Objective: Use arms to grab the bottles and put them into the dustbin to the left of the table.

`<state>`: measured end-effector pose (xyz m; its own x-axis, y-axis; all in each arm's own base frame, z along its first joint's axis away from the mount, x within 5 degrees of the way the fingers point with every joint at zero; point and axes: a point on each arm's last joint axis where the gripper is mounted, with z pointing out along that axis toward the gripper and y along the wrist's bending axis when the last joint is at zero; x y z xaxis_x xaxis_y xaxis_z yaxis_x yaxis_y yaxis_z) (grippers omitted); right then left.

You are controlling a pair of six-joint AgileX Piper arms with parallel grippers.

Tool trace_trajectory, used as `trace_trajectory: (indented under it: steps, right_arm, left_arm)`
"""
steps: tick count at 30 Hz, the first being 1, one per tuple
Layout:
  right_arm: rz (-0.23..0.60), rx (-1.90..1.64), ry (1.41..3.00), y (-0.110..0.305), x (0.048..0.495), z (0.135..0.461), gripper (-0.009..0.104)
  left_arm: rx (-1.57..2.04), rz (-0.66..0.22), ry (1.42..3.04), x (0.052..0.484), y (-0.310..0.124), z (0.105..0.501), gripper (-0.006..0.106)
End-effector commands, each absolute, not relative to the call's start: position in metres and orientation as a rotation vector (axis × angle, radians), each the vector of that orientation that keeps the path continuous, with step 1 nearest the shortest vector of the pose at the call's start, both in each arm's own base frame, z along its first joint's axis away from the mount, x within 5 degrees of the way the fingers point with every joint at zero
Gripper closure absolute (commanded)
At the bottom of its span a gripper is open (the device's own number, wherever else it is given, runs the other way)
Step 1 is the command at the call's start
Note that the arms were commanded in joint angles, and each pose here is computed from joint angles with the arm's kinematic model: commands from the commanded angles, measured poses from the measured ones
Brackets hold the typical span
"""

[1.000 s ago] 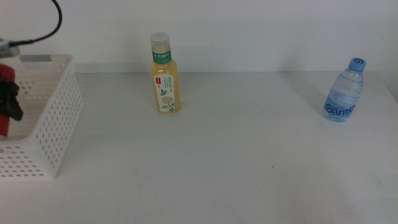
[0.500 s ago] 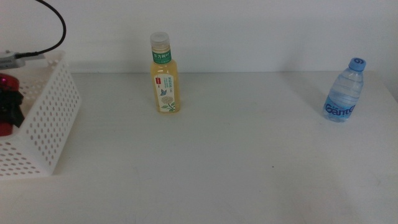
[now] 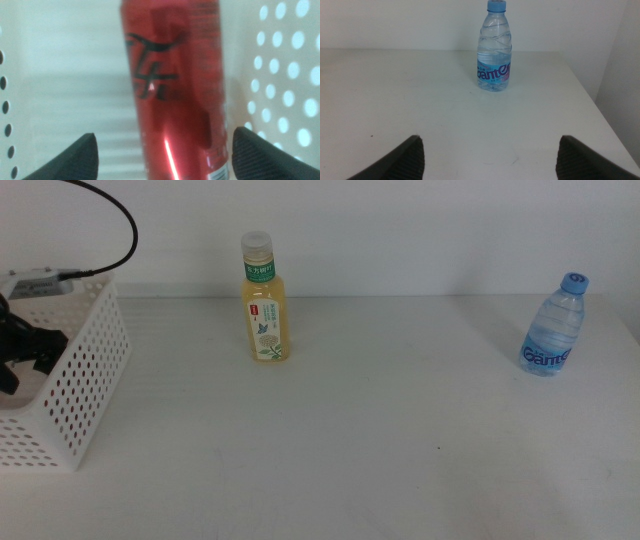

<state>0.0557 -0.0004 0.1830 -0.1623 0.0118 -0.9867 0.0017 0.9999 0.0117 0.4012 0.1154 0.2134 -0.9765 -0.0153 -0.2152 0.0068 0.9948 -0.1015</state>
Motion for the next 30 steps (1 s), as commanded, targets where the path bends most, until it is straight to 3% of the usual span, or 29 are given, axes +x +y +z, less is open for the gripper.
trace_trajectory:
  steps: [1,12,21,30]
  right_arm:
    - [-0.006,0.0,1.62,-0.001,0.054,0.194,0.02]
    - [-0.006,0.0,1.62,-0.001,0.054,0.194,0.02]
    - [-0.006,0.0,1.62,-0.001,0.054,0.194,0.02]
    - [-0.006,0.0,1.62,-0.001,0.054,0.194,0.02]
  left_arm:
    - [-0.022,-0.107,2.808,0.399,0.109,0.259,0.015]
    - [-0.041,-0.039,2.632,0.371,0.079,0.346,0.018]
    - [0.096,-0.023,2.315,0.318,0.015,0.399,0.036]
    - [0.264,-0.093,2.074,0.268,-0.039,0.395,0.038]
